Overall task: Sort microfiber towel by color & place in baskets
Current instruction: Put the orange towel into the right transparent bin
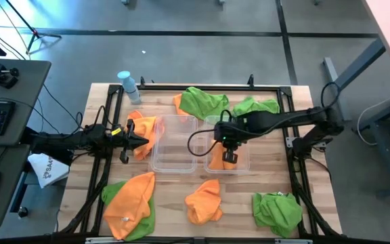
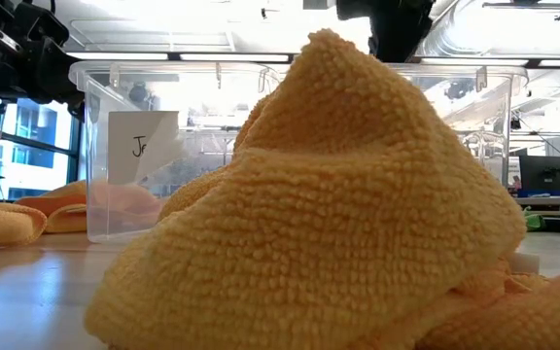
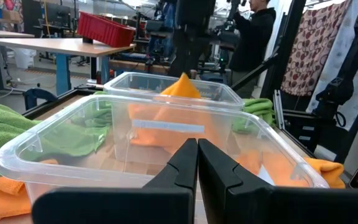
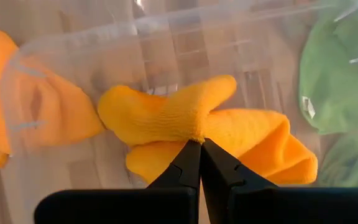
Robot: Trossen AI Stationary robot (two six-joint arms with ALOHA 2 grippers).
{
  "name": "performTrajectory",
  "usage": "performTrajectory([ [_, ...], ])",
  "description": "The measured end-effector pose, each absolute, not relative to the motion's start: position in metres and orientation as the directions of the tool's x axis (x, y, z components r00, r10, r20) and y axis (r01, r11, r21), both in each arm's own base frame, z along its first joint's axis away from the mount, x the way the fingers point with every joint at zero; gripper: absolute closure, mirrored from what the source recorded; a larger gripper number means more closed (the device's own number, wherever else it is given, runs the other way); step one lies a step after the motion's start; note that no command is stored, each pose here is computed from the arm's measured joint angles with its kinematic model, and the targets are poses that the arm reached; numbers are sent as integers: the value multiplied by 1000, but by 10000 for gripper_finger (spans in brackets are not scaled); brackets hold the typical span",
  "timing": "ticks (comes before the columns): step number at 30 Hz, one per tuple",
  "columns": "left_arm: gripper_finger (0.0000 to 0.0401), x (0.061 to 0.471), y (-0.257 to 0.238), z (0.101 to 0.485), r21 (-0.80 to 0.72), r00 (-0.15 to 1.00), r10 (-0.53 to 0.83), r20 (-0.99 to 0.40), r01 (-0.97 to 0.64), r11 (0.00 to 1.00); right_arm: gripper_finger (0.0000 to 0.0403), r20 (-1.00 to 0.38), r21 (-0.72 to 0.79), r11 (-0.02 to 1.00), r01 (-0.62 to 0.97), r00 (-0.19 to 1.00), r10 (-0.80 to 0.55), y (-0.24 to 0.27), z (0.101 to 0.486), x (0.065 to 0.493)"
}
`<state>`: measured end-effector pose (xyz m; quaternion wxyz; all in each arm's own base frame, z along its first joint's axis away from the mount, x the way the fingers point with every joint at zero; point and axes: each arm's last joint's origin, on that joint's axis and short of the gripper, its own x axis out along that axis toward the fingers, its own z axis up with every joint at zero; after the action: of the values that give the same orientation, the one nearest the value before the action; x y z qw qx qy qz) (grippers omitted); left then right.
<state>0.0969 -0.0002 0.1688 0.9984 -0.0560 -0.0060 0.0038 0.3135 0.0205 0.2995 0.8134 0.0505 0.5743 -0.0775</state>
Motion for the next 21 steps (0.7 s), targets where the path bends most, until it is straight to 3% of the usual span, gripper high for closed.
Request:
performTrajectory([
  [4,401,97,0,169,-129,1000,8,13,-6,992,403,-954,-14,983,183,291,-68,21,288,321],
  [14,401,97,-1,171,-344,999,-12,34,23,939,403,-966,-22,981,193,250,-71,21,275,328],
  [21,401,96,0,178,-284,997,24,78,-1,959,403,-964,-31,977,212,250,-85,19,275,328],
])
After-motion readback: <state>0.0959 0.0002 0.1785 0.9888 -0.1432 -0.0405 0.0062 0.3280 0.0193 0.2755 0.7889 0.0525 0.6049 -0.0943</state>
